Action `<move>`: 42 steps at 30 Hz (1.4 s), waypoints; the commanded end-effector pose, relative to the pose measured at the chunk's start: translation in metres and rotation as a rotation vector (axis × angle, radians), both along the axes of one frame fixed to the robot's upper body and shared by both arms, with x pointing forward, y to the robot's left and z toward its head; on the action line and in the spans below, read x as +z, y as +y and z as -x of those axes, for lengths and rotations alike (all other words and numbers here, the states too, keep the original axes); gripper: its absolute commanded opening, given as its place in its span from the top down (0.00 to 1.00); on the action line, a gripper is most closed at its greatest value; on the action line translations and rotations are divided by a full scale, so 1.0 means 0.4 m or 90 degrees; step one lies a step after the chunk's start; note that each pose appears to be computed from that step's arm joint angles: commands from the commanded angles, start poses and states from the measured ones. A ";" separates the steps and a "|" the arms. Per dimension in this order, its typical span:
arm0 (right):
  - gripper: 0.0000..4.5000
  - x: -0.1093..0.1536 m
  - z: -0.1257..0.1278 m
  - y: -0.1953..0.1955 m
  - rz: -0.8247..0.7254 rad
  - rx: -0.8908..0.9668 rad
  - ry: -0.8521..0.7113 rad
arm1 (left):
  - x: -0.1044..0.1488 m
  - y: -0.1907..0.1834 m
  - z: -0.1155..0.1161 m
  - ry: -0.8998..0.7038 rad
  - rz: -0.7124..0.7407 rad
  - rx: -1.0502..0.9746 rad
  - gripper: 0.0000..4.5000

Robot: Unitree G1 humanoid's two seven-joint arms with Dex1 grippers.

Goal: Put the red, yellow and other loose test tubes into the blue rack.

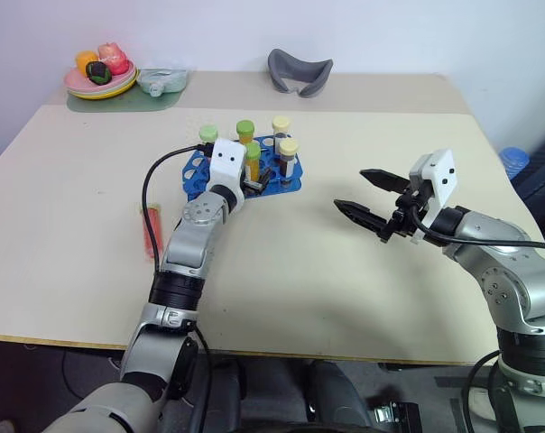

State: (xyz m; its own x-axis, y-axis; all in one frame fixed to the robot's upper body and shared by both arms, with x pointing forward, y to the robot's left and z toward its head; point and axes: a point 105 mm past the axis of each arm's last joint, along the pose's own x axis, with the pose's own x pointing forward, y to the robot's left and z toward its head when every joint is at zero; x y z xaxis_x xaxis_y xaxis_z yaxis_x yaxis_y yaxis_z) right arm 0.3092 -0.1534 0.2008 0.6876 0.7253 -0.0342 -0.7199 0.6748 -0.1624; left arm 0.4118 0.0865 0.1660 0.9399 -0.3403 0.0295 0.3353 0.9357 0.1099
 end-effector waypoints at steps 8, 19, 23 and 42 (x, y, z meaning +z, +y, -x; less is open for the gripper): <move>0.07 0.019 -0.005 -0.004 0.004 0.015 -0.025 | 0.111 0.125 0.099 0.006 0.090 0.093 0.03; 0.07 0.005 -0.034 0.022 -0.003 0.058 -0.022 | 0.070 0.415 0.132 0.349 0.105 0.490 0.03; 0.07 0.003 -0.039 0.032 0.001 0.071 -0.023 | 0.009 0.439 0.117 0.459 0.140 0.513 0.03; 0.07 -0.006 0.073 -0.024 0.071 0.168 0.006 | -0.083 0.372 0.094 0.698 0.204 0.506 0.03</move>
